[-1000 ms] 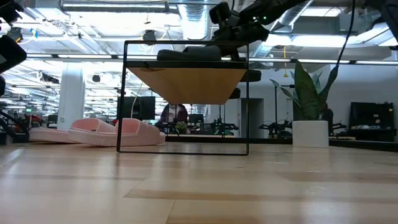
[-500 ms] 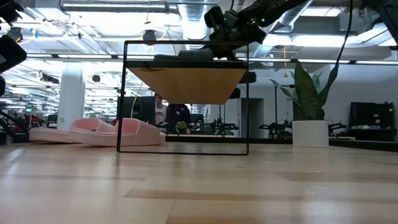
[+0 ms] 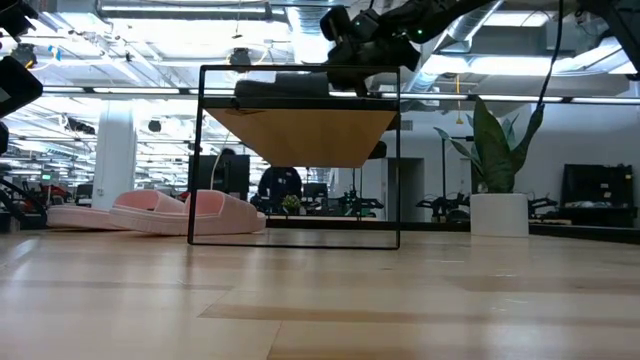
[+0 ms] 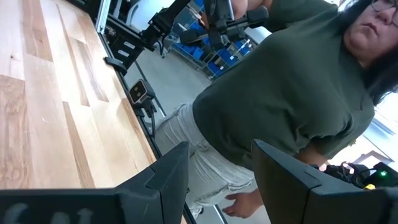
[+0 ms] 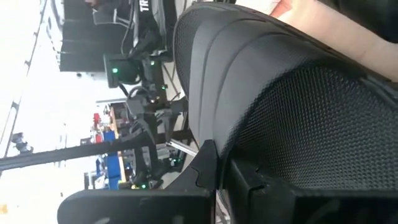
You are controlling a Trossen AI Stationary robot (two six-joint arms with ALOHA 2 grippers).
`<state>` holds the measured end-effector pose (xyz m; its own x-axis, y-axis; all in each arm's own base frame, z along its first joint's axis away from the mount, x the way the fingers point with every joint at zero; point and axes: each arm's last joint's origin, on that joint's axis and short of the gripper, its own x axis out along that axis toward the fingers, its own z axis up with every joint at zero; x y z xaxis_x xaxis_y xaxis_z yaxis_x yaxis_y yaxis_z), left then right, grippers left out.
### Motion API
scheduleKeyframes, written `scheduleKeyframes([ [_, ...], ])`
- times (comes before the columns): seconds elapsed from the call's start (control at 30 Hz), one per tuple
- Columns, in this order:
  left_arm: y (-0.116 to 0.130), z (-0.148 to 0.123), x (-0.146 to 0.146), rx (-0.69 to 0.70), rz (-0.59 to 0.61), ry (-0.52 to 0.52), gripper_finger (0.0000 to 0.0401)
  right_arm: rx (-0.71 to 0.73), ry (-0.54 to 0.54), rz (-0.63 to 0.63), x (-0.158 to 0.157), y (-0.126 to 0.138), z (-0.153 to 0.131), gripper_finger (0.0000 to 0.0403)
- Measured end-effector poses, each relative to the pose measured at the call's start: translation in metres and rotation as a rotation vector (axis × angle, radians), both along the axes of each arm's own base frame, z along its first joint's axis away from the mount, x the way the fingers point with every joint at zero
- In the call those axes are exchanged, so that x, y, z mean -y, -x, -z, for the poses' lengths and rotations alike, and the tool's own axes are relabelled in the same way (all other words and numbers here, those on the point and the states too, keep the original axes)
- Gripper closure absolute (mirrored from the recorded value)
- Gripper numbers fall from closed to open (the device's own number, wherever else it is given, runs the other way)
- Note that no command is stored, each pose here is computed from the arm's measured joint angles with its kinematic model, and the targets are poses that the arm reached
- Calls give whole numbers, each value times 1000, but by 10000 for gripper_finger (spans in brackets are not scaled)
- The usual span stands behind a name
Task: Pick and place slides into the shelf
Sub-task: Put the black slide on the shelf
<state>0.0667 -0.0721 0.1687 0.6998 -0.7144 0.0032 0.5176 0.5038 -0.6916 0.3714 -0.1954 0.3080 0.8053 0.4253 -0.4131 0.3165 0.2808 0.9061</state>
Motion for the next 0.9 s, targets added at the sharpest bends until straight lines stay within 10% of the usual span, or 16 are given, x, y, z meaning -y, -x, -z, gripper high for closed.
scheduleKeyframes([
  [0.9, 0, 0, 0, 0, 0, 0, 239, -77, 32, 46, -11, -13, 15, 402],
])
